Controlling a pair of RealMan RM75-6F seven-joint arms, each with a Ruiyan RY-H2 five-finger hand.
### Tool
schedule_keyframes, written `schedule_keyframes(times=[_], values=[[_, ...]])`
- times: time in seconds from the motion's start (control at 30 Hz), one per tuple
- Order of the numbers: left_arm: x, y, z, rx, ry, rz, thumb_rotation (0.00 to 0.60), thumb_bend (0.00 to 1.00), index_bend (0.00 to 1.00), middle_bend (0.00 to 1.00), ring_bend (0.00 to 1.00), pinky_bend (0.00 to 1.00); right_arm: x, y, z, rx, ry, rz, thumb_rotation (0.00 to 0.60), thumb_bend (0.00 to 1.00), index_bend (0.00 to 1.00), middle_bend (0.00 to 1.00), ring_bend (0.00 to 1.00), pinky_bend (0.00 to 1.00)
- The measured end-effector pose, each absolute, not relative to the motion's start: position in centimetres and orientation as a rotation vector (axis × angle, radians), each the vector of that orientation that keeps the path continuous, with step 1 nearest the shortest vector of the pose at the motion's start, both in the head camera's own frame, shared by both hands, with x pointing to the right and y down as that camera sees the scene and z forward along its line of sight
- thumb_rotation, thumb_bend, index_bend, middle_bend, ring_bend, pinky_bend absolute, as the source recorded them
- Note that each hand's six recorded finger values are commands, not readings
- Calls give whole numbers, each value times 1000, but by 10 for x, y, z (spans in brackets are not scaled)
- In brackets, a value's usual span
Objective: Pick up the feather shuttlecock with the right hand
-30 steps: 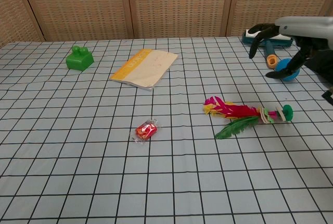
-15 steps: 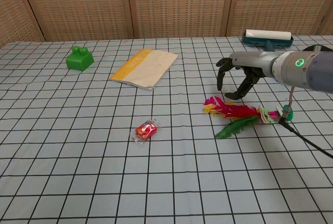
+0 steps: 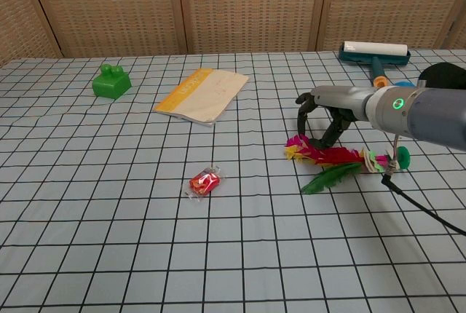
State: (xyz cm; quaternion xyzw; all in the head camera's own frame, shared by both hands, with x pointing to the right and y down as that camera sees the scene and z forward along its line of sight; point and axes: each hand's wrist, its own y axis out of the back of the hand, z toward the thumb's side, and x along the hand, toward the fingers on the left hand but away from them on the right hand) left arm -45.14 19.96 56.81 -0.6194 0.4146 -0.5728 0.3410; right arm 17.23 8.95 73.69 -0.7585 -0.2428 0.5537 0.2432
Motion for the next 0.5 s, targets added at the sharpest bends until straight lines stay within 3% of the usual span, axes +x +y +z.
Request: schedule_keyframes(times=[0.23,0.5], values=[[-451,200,568,-1614,1079,-1489,600,0,0,0,0,0,171,91,740,-2075,-654,1516,600,630,657,0,0,0],[-451,200,568,-1616,1081,-1487,600,0,0,0,0,0,168,88,739,-2088,-703,1485,600,694,772,9,0,0]])
